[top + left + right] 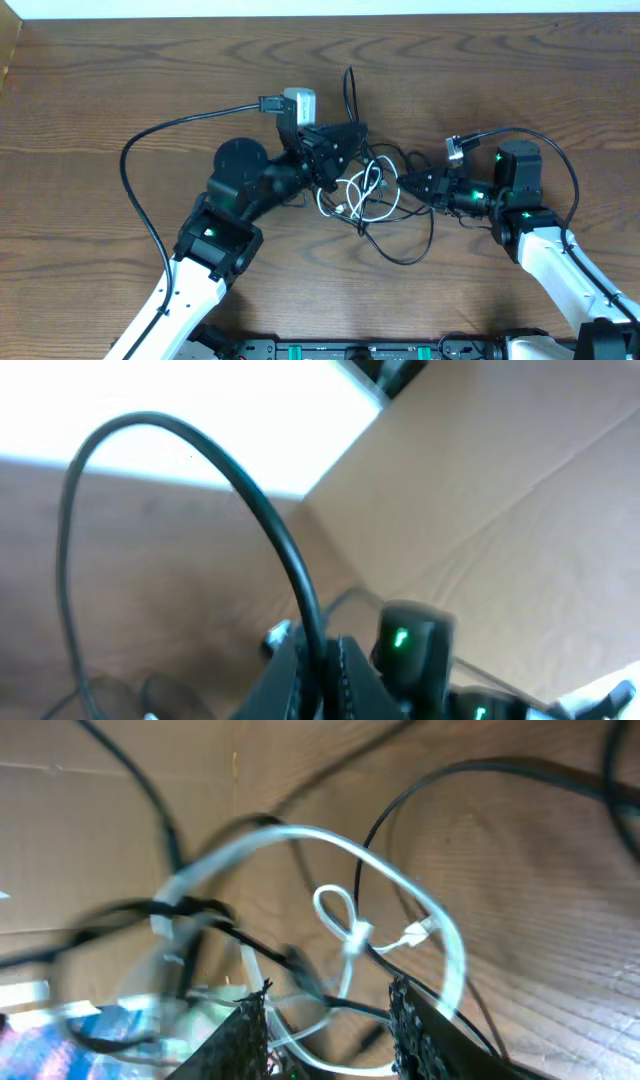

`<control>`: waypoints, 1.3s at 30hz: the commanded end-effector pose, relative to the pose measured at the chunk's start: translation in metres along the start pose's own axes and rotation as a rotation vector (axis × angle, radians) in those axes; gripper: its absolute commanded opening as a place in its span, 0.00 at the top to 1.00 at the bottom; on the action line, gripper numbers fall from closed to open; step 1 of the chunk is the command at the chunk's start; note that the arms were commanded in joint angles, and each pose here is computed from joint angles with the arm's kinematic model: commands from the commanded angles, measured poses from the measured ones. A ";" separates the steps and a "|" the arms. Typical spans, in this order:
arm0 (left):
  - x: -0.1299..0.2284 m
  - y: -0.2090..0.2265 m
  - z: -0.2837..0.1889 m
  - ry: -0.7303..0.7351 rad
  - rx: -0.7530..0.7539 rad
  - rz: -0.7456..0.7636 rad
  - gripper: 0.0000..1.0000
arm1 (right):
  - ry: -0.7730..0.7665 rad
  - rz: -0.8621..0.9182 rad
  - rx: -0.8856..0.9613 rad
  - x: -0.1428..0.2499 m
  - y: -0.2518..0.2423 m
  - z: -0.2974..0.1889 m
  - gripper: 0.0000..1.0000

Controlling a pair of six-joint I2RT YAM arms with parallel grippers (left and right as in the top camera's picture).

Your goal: Untangle cables

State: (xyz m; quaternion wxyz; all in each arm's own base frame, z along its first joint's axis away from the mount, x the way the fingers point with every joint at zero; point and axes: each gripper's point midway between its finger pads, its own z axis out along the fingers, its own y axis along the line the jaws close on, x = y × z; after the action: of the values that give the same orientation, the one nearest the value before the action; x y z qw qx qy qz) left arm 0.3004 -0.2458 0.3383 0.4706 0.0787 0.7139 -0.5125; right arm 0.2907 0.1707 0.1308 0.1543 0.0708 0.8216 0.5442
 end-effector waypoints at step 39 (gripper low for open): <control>-0.086 -0.028 -0.023 -0.267 0.152 -0.045 0.92 | -0.078 0.056 -0.263 -0.013 0.100 0.030 0.58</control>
State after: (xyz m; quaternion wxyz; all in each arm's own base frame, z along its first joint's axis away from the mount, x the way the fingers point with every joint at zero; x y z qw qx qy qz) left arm 0.3244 -0.2063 0.4018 0.5375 0.0079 0.6225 -0.5688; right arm 0.2940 0.2365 0.2099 0.2108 -0.0049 0.7433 0.6349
